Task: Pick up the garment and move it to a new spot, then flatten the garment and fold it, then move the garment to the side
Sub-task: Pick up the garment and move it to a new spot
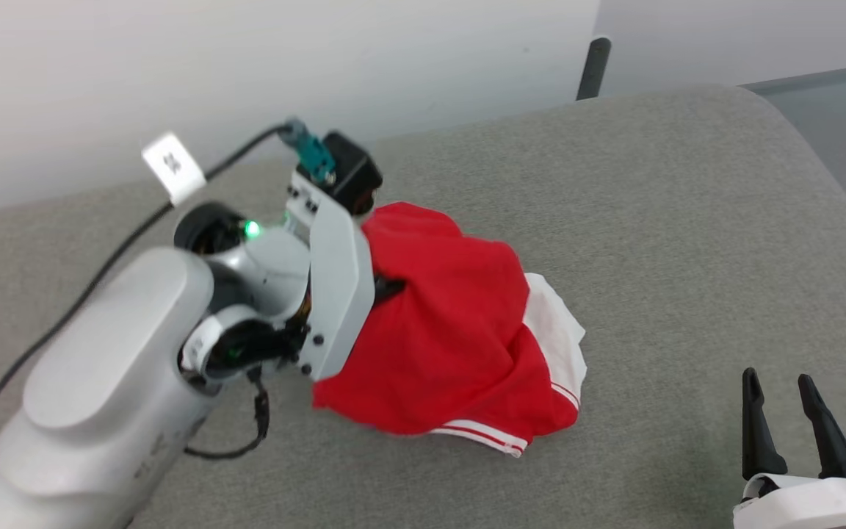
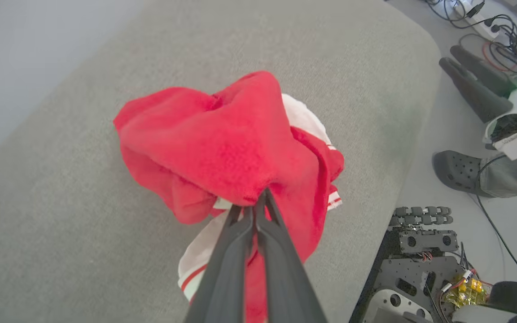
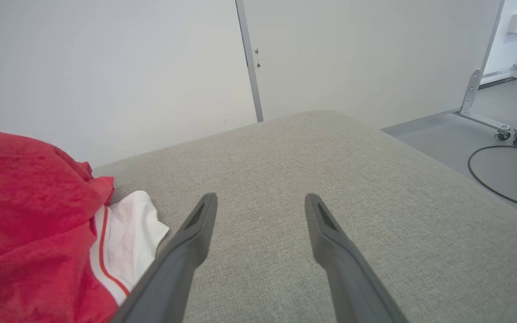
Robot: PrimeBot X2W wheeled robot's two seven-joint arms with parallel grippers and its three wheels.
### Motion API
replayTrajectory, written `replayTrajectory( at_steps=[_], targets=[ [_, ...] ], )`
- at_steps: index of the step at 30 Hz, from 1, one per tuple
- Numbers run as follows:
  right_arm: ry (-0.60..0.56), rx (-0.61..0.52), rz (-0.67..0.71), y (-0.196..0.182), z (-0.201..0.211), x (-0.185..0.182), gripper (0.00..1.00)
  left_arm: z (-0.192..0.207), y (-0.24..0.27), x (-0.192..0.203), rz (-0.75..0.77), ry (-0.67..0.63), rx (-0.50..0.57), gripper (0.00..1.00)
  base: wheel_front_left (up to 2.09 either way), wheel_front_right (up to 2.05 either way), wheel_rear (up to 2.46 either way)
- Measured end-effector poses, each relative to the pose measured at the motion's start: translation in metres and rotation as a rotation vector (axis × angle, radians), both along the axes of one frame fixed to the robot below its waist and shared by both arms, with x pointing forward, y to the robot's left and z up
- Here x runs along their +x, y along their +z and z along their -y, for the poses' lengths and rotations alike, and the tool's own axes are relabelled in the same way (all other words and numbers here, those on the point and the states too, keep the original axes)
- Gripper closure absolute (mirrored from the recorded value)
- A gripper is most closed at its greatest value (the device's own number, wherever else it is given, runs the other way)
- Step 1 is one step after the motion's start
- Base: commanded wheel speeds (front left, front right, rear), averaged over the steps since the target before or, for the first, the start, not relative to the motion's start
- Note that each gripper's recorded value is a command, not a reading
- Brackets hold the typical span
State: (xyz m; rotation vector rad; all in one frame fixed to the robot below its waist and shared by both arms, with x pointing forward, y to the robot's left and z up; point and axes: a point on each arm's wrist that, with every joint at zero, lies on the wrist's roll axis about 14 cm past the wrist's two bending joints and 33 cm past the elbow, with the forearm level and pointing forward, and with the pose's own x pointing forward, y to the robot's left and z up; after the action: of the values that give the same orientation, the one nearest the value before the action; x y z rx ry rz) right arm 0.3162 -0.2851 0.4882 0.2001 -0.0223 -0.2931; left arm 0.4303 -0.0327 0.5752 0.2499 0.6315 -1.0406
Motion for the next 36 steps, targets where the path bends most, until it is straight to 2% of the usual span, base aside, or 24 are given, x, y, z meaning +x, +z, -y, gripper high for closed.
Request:
replayTrajectory(
  at_steps=[6,7,8,9,10,11,13,20,25,31,36],
  targets=[
    [0.038,0.004,-0.004,-0.002,-0.011,0.011,0.0,-0.025,-0.038,-0.007,-0.083,0.058,0.051,1.0,0.0,0.0,0.0],
    [0.043,0.004,-0.003,-0.002,-0.012,0.012,0.0,-0.028,-0.043,-0.008,-0.091,0.067,0.056,0.94,0.0,0.0,0.0],
    [0.05,0.003,-0.002,-0.001,-0.014,0.014,0.0,-0.031,-0.048,-0.009,-0.102,0.077,0.06,0.68,0.0,0.0,0.0],
    [0.056,0.002,-0.002,-0.001,-0.015,0.016,0.0,-0.035,-0.053,-0.01,-0.112,0.088,0.066,0.54,0.0,0.0,0.0],
    [0.062,0.001,-0.004,-0.001,-0.017,0.017,0.0,-0.038,-0.058,-0.011,-0.114,0.098,0.074,0.31,0.0,0.0,0.0],
    [0.068,-0.006,-0.005,0.0,-0.018,0.018,0.0,-0.041,-0.062,-0.012,-0.12,0.11,0.079,0.18,0.0,0.0,0.0],
    [0.078,-0.01,-0.003,0.002,-0.021,0.019,0.0,-0.045,-0.069,-0.015,-0.137,0.121,0.089,0.0,0.0,0.0,0.0],
    [0.124,-0.022,0.013,0.011,-0.034,0.021,0.0,-0.053,-0.082,-0.028,-0.175,0.168,0.086,0.0,0.0,0.0,0.0],
    [0.161,-0.029,0.028,0.018,-0.043,0.02,0.0,-0.066,-0.07,-0.027,-0.108,0.208,0.067,0.0,0.0,0.0,0.0],
    [0.21,-0.036,0.055,0.027,-0.057,0.023,0.0,-0.087,-0.047,-0.022,0.017,0.283,-0.009,0.0,0.0,0.0,0.0],
    [0.25,-0.045,0.076,0.034,-0.068,0.026,0.0,-0.105,-0.028,-0.021,0.127,0.361,-0.135,0.0,0.0,0.0,0.0]
  ],
)
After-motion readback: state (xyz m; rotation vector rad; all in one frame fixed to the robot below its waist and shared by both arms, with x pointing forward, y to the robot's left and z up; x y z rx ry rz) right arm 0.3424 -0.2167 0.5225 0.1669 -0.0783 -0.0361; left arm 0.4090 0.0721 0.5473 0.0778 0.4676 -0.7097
